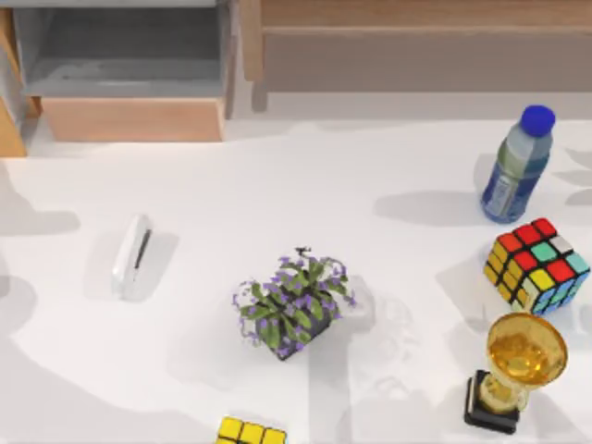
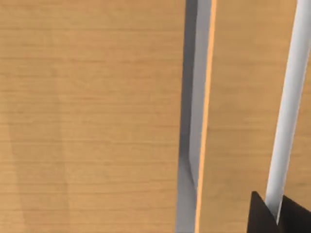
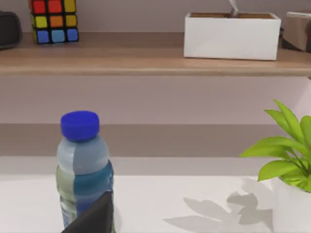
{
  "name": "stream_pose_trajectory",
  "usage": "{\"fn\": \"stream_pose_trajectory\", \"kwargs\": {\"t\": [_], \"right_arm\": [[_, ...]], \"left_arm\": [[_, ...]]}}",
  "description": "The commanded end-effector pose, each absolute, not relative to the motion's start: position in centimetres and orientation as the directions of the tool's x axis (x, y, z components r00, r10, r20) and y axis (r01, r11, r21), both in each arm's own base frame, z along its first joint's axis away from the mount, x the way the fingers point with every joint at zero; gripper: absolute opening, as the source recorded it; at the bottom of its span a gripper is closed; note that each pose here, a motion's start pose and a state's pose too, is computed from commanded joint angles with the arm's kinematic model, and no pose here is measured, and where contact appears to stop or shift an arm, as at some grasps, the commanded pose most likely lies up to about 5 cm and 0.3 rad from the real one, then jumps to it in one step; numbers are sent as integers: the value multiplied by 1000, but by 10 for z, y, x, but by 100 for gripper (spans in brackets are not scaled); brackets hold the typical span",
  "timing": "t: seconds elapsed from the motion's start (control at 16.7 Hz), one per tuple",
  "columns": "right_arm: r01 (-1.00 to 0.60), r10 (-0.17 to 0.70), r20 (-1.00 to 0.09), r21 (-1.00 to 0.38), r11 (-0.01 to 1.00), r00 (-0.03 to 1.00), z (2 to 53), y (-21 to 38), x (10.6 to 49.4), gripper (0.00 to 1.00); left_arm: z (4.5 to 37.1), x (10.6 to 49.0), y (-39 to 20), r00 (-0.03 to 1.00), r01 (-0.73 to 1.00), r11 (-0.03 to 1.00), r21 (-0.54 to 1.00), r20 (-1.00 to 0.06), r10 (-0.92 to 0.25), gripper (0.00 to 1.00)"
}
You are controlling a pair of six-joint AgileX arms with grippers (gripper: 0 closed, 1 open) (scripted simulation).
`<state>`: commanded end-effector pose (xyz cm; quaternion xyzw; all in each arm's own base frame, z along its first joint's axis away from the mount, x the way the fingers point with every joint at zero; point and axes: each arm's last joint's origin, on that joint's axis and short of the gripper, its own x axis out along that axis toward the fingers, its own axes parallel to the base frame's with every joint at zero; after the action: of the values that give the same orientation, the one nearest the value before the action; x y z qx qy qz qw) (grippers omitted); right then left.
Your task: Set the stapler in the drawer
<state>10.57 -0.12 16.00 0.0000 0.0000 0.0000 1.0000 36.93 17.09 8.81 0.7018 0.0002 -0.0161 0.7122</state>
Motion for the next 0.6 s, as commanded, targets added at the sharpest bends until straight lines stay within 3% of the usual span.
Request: {"fn": "stream_pose_trajectory", "kwargs": {"t": [0.6], "right_arm": [[0,0,0,0,1000,1000,160,-1,106,100]], "left_arm": [[88,307,172,999,23,15,1000,-23,-23,0]]}}
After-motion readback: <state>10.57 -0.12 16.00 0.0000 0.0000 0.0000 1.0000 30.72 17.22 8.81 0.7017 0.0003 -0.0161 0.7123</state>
